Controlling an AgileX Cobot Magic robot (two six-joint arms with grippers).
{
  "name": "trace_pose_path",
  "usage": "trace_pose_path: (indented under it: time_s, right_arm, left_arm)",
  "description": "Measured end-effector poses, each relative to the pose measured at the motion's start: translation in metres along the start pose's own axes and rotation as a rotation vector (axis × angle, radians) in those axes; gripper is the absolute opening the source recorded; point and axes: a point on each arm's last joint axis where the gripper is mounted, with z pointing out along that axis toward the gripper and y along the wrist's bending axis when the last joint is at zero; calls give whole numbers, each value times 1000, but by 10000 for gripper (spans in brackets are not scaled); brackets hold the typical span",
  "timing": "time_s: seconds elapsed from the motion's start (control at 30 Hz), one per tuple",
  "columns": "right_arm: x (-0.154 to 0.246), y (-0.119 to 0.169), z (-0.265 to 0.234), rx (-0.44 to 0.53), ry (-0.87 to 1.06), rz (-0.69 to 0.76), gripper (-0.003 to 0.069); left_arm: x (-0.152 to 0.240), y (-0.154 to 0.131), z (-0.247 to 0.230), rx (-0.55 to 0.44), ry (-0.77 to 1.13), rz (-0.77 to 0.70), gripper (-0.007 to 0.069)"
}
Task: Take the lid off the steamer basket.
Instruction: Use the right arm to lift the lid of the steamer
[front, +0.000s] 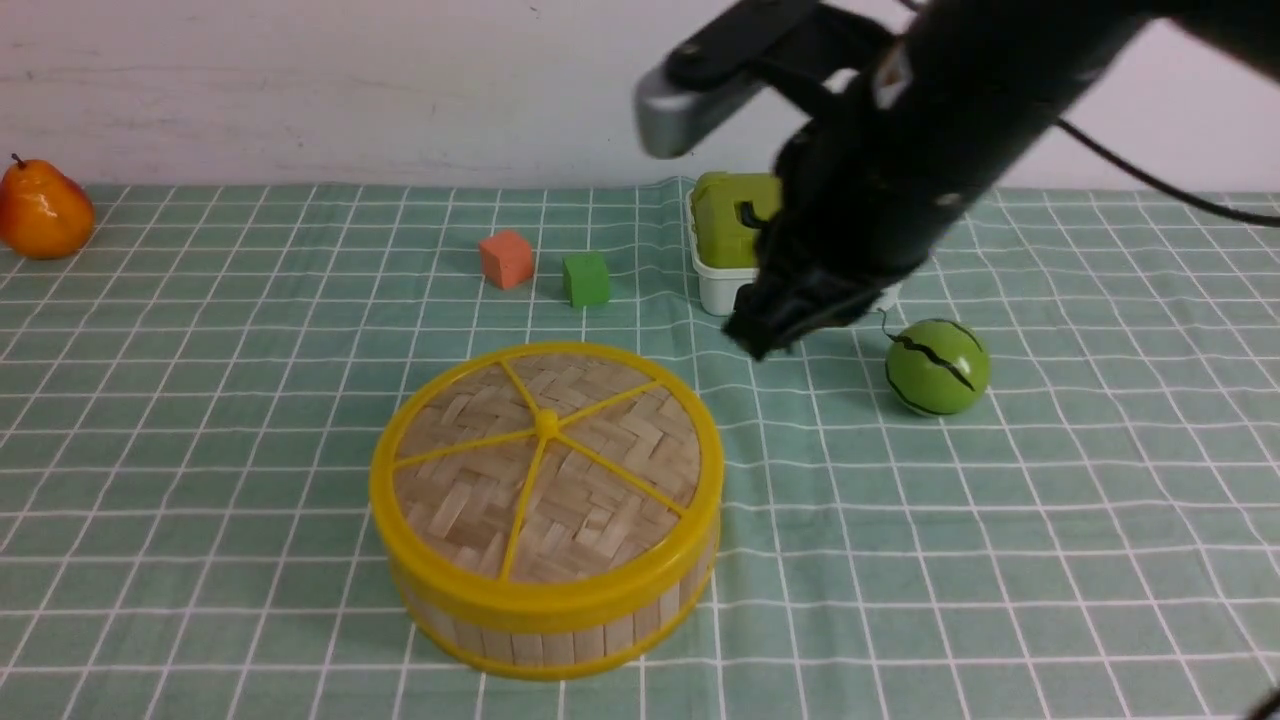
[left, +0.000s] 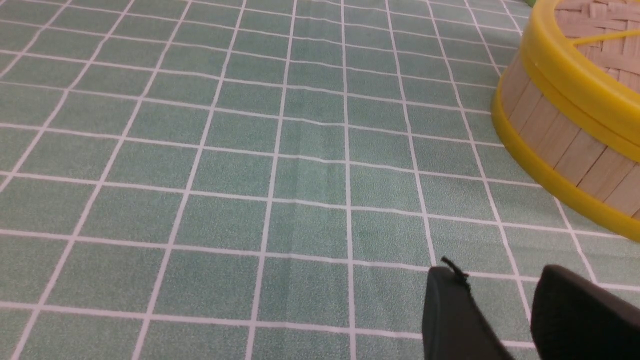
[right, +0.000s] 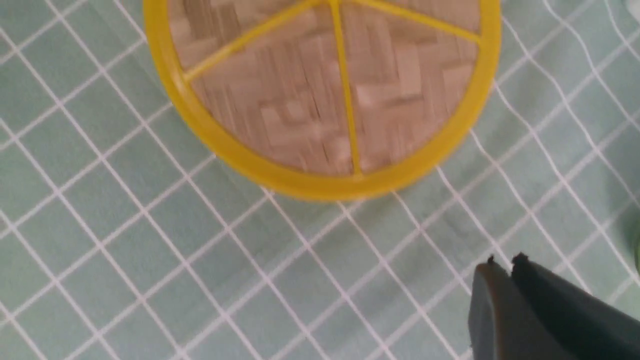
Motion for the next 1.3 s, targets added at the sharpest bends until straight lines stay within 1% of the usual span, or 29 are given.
trace_pose_path:
  time_s: [0.03, 0.13, 0.23, 0.27, 0.3, 0.33, 0.43, 0.47, 0.57, 0.63, 0.77, 0.8, 0.9, 0.97, 1.07, 1.17, 1.2, 1.3]
  right_arm:
    - [-12, 5, 19, -11, 10, -12, 52]
    - [-32, 12, 49, -24, 12, -19, 115]
    - [-47, 14, 79, -32, 14, 9, 230]
    - [-48, 14, 78, -32, 8, 12, 239]
    - [-52, 14, 92, -42, 12, 31, 300]
    - [-54, 14, 100, -48, 15, 42, 341]
    - [-56, 15, 118, -64, 23, 55, 437]
    - [-57, 16, 125, -75, 19, 62, 461]
    - [-58, 16, 138, -81, 7, 70, 478]
    - [-57, 16, 145, -84, 12, 72, 475]
    - [-55, 15, 158, -85, 23, 85, 437]
    - [-54, 15, 164, -84, 33, 95, 406]
    - [-53, 14, 169, -76, 36, 96, 347]
    - [-54, 14, 169, -73, 33, 97, 321]
    - [-54, 14, 169, -72, 32, 97, 185]
    - [-54, 14, 168, -71, 28, 96, 94]
    - [-54, 14, 168, -71, 28, 97, 79]
    - [-56, 13, 164, -69, 20, 96, 80]
  left_arm:
    - [0, 0, 0, 0, 0, 0, 239]
    - [0, 0, 0, 0, 0, 0, 239]
    - [0, 0, 0, 0, 0, 0, 239]
    - [0, 0, 0, 0, 0, 0, 239]
    - [0, 0, 0, 0, 0, 0, 239]
    - [0, 0, 0, 0, 0, 0, 239]
    - [0, 0, 0, 0, 0, 0, 239]
    - [0, 0, 0, 0, 0, 0, 239]
    - [0, 0, 0, 0, 0, 0, 239]
    - [0, 0, 0, 0, 0, 0, 239]
    - [0, 0, 0, 0, 0, 0, 239]
    - [0, 0, 0, 0, 0, 0, 239]
    - [0, 0, 0, 0, 0, 0, 239]
    - [0, 0, 0, 0, 0, 0, 239]
    - [0, 0, 0, 0, 0, 0, 239]
    - [0, 0, 0, 0, 0, 0, 239]
    - [0, 0, 0, 0, 0, 0, 239]
    - [0, 0, 0, 0, 0, 0, 239]
